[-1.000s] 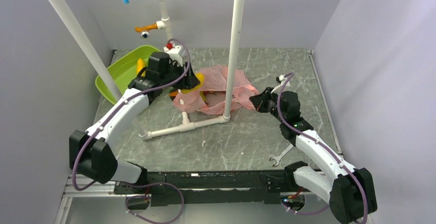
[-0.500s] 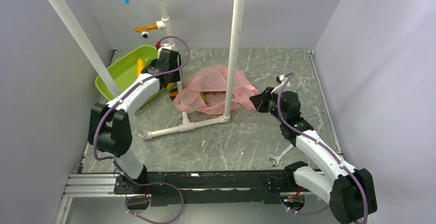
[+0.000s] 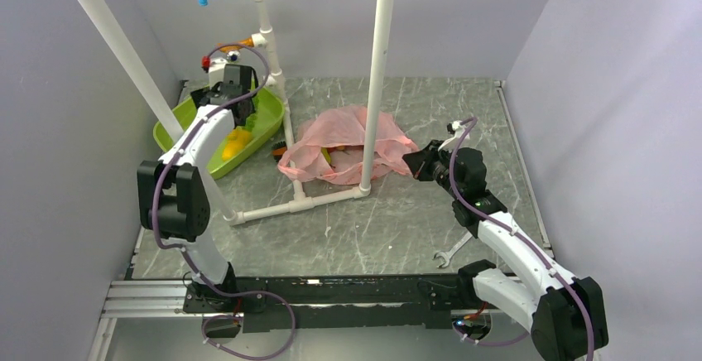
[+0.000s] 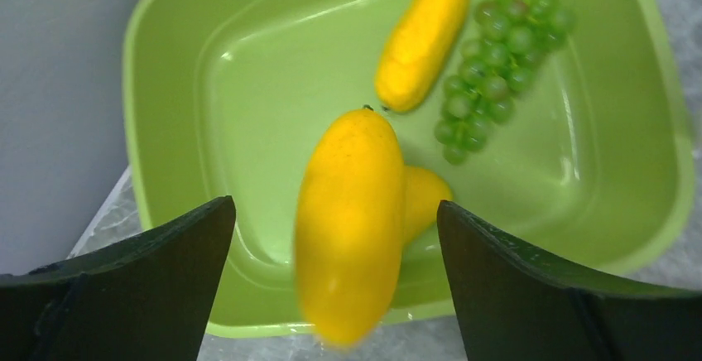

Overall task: Take the fake fruits out of the plastic bag
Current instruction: Place the fake fruit in the bin.

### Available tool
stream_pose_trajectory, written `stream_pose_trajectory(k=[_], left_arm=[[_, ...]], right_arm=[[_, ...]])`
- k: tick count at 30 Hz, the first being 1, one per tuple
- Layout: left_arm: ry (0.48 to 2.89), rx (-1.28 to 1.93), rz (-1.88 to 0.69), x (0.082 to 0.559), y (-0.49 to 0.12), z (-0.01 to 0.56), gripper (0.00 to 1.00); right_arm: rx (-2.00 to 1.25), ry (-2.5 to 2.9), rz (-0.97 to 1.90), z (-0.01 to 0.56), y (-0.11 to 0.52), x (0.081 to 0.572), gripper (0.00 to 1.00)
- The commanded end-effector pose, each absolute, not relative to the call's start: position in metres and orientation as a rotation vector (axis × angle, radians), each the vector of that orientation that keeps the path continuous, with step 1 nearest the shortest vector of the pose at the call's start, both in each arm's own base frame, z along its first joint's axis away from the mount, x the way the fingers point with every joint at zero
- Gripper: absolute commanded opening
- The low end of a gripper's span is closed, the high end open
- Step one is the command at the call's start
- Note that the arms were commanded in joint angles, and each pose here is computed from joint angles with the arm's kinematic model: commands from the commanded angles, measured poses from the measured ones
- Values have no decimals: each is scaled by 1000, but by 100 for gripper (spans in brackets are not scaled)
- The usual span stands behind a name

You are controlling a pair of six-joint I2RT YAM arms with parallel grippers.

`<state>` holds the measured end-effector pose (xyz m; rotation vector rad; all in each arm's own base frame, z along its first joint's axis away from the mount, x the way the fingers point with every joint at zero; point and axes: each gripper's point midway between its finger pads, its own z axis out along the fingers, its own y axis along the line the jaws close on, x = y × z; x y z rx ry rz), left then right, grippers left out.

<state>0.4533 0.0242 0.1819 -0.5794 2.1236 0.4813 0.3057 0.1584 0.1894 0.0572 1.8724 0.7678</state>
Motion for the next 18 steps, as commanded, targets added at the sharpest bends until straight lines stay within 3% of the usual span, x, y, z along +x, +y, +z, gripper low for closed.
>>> stream_pose_trajectory(k=[1, 5, 11, 18], left_arm=[[2075, -627, 563, 450, 46, 200, 99], [2140, -551, 381, 448, 21, 198, 99], [2252, -273, -174, 437, -63, 196, 93], [2094, 147, -807, 385, -167, 237, 78]], right_arm=[[39, 1818, 763, 204, 157, 309, 0], [39, 1820, 755, 203, 156, 309, 0], [38, 1826, 756, 202, 157, 311, 0], [35, 1829, 762, 202, 159, 313, 0]])
